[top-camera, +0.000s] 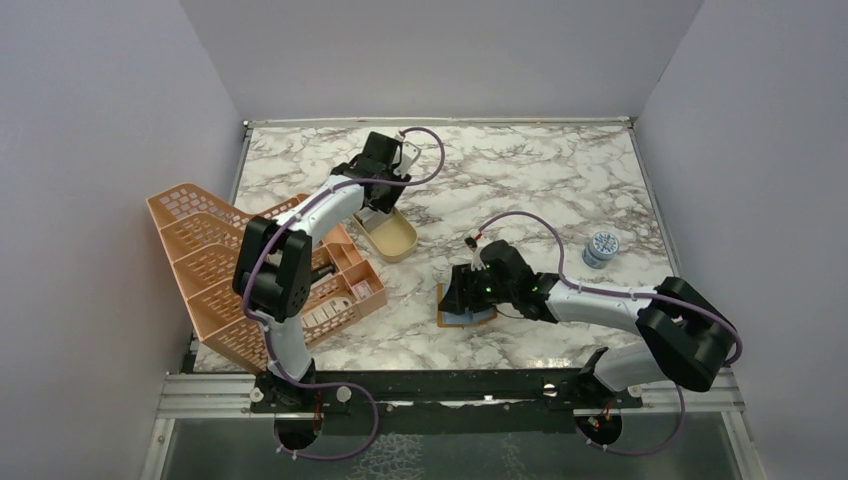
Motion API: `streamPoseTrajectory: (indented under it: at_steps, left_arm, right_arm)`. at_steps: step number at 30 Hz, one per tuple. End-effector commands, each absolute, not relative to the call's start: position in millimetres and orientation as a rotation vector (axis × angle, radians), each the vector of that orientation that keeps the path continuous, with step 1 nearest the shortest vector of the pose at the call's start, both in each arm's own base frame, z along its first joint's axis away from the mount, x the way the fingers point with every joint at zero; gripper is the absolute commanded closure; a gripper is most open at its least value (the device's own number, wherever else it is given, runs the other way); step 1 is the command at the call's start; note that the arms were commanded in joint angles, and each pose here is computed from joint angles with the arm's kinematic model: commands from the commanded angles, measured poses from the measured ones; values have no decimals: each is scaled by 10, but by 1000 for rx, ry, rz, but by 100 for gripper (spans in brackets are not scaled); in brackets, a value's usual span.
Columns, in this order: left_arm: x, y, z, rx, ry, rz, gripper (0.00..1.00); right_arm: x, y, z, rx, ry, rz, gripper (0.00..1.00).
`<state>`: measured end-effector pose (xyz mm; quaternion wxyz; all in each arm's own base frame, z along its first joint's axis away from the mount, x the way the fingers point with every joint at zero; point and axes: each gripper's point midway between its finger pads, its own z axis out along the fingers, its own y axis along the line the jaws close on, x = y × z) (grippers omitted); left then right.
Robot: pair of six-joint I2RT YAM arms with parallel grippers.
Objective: Put the credit cards into the card holder
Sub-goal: Open the card holder at the center of the board, then pick up the credit card from the storage box.
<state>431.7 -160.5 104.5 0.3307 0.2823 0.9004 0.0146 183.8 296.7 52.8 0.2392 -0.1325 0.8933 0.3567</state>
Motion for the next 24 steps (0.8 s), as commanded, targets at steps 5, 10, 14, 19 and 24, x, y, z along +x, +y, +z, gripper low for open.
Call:
streamPoseTrajectory:
  at_steps: [5,10,14,19,24]
  left_arm:
    - [4317,-1648,884,857,2331,173,58]
    - [4327,-1602,861,854,2329,229,60]
    - [4356,-1554,849,846,2323,273,60]
    - [4357,-1549,797,847,2332,279,60]
    - [4319,-1561,712,885,2341,273,56]
  right_arm:
    - [1804,2990,503,-388,2426,1003,46]
    - [1806,2979,501,-392,2430,991,47]
    - [1790,2956,489,-387,2429,991,47]
    - [1780,2950,474,-377,2436,993,47]
    - [1792,2934,490,-373,2426,985,47]
